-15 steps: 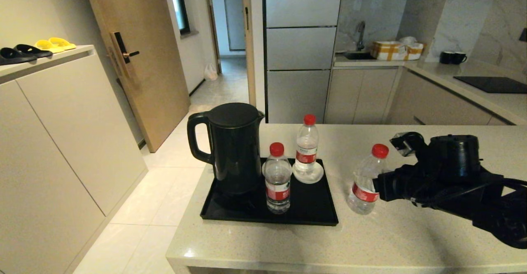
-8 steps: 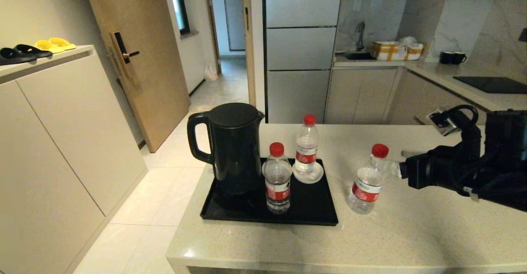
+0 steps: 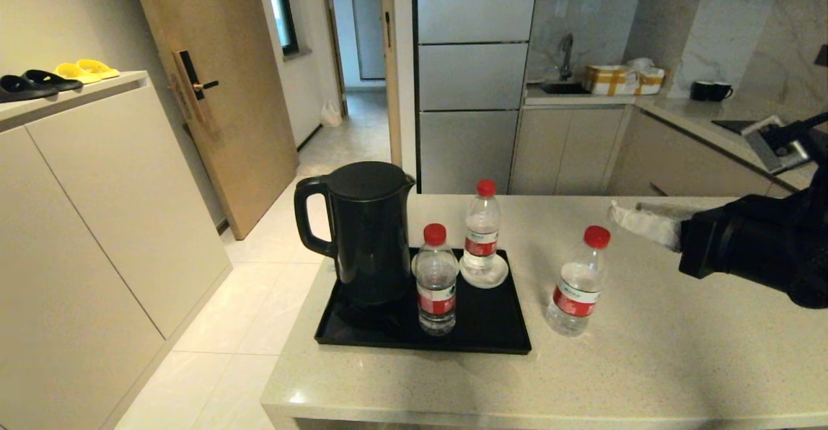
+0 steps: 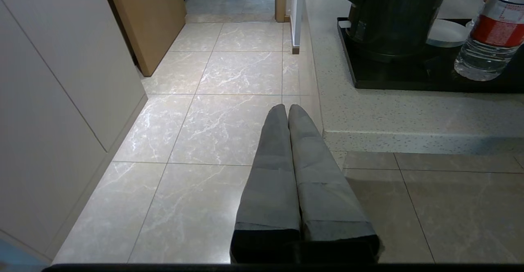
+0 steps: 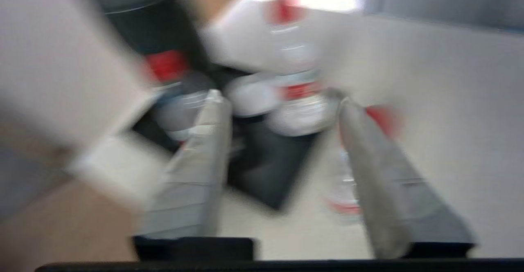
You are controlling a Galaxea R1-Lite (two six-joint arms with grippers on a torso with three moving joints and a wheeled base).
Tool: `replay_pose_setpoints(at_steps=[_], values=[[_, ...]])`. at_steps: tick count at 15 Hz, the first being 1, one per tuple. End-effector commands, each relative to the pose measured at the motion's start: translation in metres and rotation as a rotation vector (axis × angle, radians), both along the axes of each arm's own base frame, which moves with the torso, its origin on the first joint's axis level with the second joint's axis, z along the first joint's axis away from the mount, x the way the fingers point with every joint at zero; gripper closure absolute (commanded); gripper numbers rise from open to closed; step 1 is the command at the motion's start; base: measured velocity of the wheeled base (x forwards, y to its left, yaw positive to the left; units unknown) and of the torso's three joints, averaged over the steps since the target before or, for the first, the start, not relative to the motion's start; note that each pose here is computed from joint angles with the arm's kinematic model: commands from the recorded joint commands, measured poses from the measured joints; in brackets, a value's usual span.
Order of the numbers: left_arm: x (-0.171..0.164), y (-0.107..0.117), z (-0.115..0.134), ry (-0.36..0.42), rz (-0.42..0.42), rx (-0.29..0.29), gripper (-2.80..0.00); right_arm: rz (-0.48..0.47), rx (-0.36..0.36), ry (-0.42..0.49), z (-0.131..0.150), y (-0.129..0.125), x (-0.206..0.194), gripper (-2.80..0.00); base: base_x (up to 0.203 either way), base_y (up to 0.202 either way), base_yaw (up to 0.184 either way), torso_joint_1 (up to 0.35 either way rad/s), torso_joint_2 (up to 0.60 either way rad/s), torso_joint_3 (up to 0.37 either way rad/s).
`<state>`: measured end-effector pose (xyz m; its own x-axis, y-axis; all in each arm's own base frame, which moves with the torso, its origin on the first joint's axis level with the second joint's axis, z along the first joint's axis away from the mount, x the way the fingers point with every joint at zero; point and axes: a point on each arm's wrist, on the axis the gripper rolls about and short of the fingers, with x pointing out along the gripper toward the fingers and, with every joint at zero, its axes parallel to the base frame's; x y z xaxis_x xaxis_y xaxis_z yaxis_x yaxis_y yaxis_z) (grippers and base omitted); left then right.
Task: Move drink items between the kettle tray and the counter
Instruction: Pick up the bottled water
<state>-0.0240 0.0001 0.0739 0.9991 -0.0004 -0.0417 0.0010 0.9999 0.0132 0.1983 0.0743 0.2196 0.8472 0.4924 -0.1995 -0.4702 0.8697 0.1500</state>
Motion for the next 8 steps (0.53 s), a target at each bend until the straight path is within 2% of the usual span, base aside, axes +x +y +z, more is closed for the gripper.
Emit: replay_pose_setpoints(at_steps=[1, 4, 6, 8], values=[[0.0, 0.0, 0.0, 0.001, 0.0, 0.001, 0.0, 0.12, 0.003, 0.074, 0.001, 0.023, -0.014, 0.0, 0.0, 0.0, 0.0, 0.0, 0.0, 0.0], [0.0, 0.0, 0.0, 0.001, 0.0, 0.001, 0.0, 0.175, -0.067, 0.237, -0.032, 0.056, 0.008, 0.0, 0.0, 0.0, 0.0, 0.0, 0.0, 0.0], [0.0, 0.0, 0.0, 0.001, 0.0, 0.001, 0.0, 0.134, -0.085, 0.301, -0.058, 0.078, 0.039, 0.0, 0.0, 0.0, 0.0, 0.0, 0.0, 0.0], [0.0, 0.0, 0.0, 0.001, 0.0, 0.001, 0.0, 0.066, -0.087, 0.317, -0.082, 0.097, 0.069, 0.0, 0.0, 0.0, 0.0, 0.0, 0.0, 0.0]])
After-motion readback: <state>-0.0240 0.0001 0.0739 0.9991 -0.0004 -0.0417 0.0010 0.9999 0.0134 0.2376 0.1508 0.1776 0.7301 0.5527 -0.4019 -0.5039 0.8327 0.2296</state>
